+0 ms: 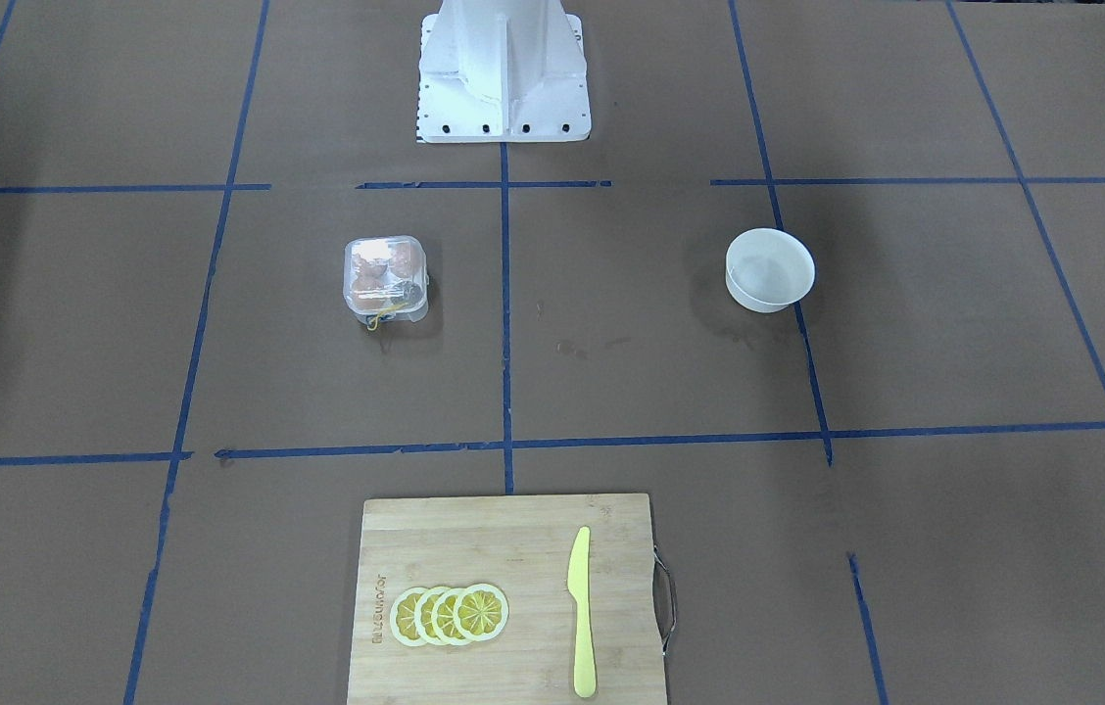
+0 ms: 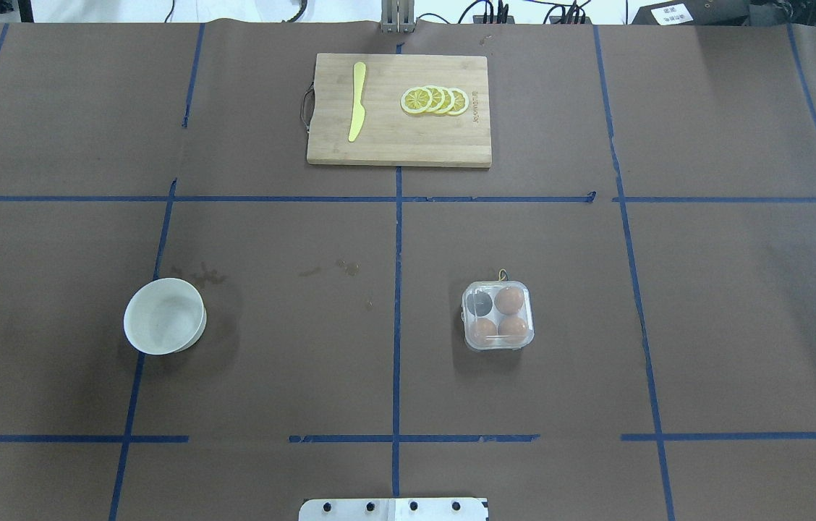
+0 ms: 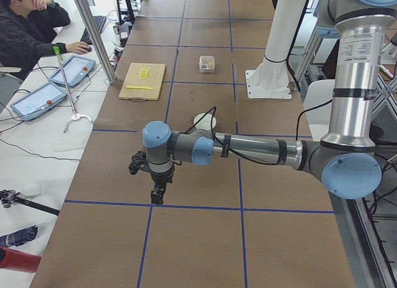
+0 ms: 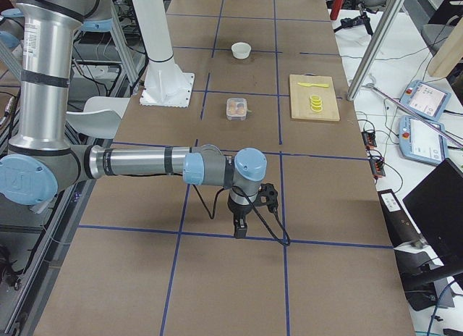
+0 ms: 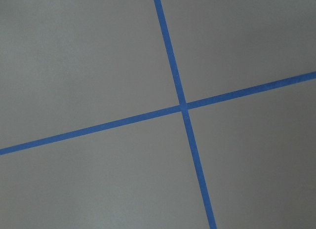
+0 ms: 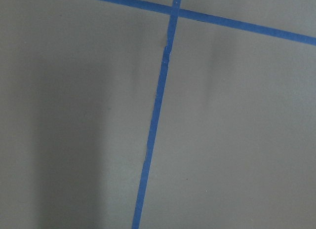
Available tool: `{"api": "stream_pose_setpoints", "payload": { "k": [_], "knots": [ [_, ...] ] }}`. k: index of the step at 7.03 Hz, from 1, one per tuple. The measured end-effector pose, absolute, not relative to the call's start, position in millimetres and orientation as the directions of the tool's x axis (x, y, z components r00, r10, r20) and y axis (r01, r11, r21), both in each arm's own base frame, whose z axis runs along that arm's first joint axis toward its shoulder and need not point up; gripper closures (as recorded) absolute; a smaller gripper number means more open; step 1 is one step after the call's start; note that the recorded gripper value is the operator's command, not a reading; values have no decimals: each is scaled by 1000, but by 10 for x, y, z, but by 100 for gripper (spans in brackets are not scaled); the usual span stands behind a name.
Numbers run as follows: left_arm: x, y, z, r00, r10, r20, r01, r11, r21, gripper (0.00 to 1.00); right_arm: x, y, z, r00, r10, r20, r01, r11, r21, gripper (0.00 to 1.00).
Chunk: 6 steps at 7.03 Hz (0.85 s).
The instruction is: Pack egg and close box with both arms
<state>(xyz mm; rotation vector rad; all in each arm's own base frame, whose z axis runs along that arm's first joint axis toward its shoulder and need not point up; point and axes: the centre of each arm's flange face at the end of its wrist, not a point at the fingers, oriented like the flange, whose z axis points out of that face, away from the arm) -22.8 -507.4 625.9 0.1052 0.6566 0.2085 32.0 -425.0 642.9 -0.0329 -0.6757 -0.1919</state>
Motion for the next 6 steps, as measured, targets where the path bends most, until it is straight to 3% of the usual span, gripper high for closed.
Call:
{"api": "stream_pose_setpoints", "payload": {
  "k": [6],
  "knots": [
    [-710,-4634,6560,710,101,-697,-44,994,99,0,314,-4258,6442,763,-164,625,187,982,29,0]
  ]
}}
